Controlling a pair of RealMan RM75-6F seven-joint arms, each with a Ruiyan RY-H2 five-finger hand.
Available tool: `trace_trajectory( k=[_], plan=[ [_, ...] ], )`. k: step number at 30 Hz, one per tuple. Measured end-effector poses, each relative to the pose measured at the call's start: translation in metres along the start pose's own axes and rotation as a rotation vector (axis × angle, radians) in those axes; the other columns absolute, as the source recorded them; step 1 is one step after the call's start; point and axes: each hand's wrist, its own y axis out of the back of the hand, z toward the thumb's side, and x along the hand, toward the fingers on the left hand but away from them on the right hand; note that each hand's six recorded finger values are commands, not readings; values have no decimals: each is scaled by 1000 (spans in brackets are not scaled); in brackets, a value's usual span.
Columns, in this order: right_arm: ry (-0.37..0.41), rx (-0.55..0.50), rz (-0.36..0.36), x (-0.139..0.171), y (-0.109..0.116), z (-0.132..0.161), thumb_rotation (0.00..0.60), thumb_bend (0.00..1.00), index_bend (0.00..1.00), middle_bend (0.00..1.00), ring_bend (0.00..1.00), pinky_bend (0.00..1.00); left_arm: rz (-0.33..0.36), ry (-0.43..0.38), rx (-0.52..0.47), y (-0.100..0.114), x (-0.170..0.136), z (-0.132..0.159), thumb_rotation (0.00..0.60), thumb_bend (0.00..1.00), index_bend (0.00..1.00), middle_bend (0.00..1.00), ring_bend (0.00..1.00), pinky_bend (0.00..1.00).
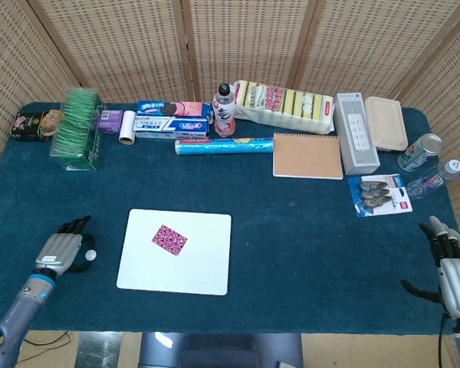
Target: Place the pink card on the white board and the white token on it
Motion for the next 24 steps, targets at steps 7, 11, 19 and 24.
trace_trajectory(
  k=[7, 11, 19, 24],
  plan=[
    [1, -7, 2, 0, 0, 0, 600, 0, 19, 0, 4, 0, 3, -2, 0, 0, 0, 1, 600, 305, 487, 0, 0, 75],
    [3, -11, 5, 0, 0, 0, 600, 0, 19, 0, 4, 0, 5, -19, -18, 4, -2, 5, 600, 312, 486, 0, 0, 75],
    [10, -14, 21, 1, -3, 2, 600, 0, 19, 0, 4, 0, 45, -104, -48, 30, -6, 33, 600, 315, 487, 0, 0, 75],
    [8, -14, 24, 0, -4, 1, 600, 0, 19, 0, 4, 0, 68, -164, -24, 51, 2, 63, 600, 315, 487, 0, 0, 74]
  ],
)
